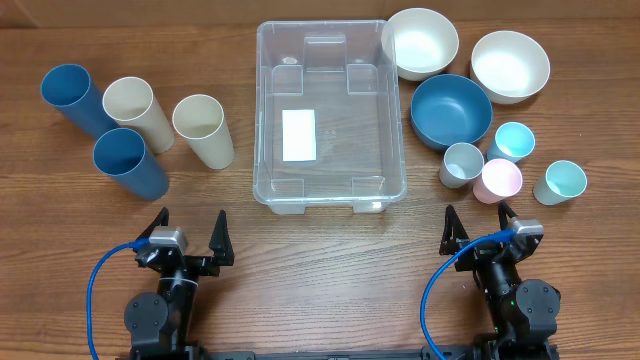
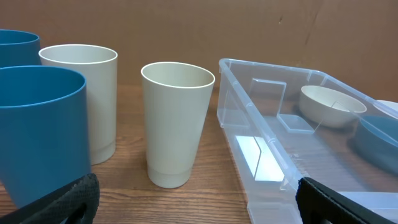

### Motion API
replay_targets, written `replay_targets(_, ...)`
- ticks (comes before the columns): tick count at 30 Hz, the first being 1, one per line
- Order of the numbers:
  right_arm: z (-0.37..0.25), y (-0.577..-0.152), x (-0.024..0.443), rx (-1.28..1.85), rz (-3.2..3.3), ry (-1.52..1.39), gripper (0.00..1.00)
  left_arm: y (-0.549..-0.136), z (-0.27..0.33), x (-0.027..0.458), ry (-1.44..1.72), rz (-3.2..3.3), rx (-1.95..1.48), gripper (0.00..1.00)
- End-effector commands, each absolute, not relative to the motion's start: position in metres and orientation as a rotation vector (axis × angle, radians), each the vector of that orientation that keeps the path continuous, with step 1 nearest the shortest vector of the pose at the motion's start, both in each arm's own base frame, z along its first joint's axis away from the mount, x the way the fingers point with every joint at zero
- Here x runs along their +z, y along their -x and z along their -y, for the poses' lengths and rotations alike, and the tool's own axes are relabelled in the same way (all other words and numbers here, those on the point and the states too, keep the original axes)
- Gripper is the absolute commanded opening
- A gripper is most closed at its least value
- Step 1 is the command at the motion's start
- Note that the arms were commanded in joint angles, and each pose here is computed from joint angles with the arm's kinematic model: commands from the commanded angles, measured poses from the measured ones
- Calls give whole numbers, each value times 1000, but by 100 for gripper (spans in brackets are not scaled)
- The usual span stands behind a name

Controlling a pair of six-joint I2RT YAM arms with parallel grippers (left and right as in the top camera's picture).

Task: Pack container
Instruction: 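Move the right gripper toward the large cream bowl at back right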

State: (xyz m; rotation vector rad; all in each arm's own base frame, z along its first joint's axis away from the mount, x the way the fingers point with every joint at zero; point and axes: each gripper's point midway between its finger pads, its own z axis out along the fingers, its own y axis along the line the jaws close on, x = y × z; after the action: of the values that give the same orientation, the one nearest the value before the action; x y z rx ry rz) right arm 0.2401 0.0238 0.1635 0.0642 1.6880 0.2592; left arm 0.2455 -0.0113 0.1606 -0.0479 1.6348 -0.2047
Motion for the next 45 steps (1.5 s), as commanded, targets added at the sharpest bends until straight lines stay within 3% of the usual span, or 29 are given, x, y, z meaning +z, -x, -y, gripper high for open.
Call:
replay_targets(1, -21, -240, 166, 246, -1672, -69, 100, -245, 11, 161, 54, -1628, -213, 100)
replay_targets(17, -25, -241, 177, 264, -1628, -50, 100, -245, 11, 161, 54, -1628, -213, 100)
replay_targets(22, -35, -232, 215, 309, -1552, 13, 100, -245, 11, 161, 54, -1628, -213, 100)
replay_targets(29, -41, -215, 330, 286, -1519, 91, 100, -245, 11, 161, 54, -1628, -213, 100)
replay_targets(32, -48, -243, 370, 318, -1733, 116, 100, -245, 11, 161, 54, -1628, -213, 100)
replay_targets(38, -52, -322, 405, 374, -2075, 78, 100, -245, 11, 161, 54, -1628, -213, 100)
replay_targets(45, -58, -412, 351, 423, -2235, 65, 100, -245, 11, 161, 54, -1628, -213, 100)
